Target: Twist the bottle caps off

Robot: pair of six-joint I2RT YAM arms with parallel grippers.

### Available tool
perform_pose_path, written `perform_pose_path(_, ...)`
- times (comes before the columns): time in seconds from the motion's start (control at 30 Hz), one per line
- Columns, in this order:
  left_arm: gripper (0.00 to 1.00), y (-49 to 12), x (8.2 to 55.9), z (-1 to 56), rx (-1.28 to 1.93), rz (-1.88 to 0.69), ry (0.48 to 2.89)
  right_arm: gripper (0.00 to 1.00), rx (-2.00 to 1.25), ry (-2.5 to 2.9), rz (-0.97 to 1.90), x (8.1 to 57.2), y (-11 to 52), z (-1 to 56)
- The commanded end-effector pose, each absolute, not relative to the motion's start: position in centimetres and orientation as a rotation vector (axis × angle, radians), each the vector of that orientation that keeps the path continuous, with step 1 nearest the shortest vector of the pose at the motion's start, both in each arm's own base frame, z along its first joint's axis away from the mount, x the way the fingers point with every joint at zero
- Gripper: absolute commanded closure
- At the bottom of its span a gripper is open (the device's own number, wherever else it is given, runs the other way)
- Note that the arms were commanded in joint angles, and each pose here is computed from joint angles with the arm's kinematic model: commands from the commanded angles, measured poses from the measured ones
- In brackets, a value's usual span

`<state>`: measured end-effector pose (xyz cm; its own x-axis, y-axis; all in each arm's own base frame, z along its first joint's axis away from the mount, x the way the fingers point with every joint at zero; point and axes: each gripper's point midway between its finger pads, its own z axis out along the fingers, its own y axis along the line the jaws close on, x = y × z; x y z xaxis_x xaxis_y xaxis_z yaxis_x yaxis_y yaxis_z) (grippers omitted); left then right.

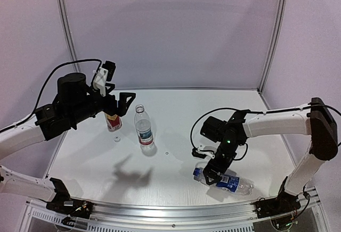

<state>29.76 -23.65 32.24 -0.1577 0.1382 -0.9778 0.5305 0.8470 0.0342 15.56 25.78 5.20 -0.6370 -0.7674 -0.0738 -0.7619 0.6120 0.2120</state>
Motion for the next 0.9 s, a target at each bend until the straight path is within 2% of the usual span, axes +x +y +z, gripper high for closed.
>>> perform_pose_path(0.0,0.01,-24.2,29.8,31.6,0.530,-0.399,1.731,0.01,1.102,-2.866,-0.310,15.2,24.7,3.9)
perform_pose_path(0.1,0.01,-24.4,29.8,31.7,0.526,-0.406,1.731,0.01,1.037,-2.885,-0.266,15.3,24.3,3.1)
perform_pose_path(0.2,0.01,-24.6,29.7,31.8,0.526,-0.415,1.730,0.11,1.023,-2.894,-0.276,15.4,24.6,2.9)
perform_pose_path(0.37,0.01,-24.7,29.5,31.9,0.525,-0.419,1.729,0.46,1.033,-2.887,-0.368,15.0,25.3,3.2)
perform_pose_path(0.43,0.01,-24.6,29.5,31.9,0.523,-0.417,1.729,0.54,1.032,-2.890,-0.371,15.0,25.4,3.2)
perform_pose_path(0.63,0.01,-24.5,29.4,32.0,0.519,-0.416,1.728,0.55,1.087,-2.943,-0.370,16.7,26.5,4.4)
perform_pose_path(0.87,0.01,-23.9,29.7,32.5,0.485,-0.394,1.727,0.54,1.167,-3.045,-0.236,23.9,30.5,5.5)
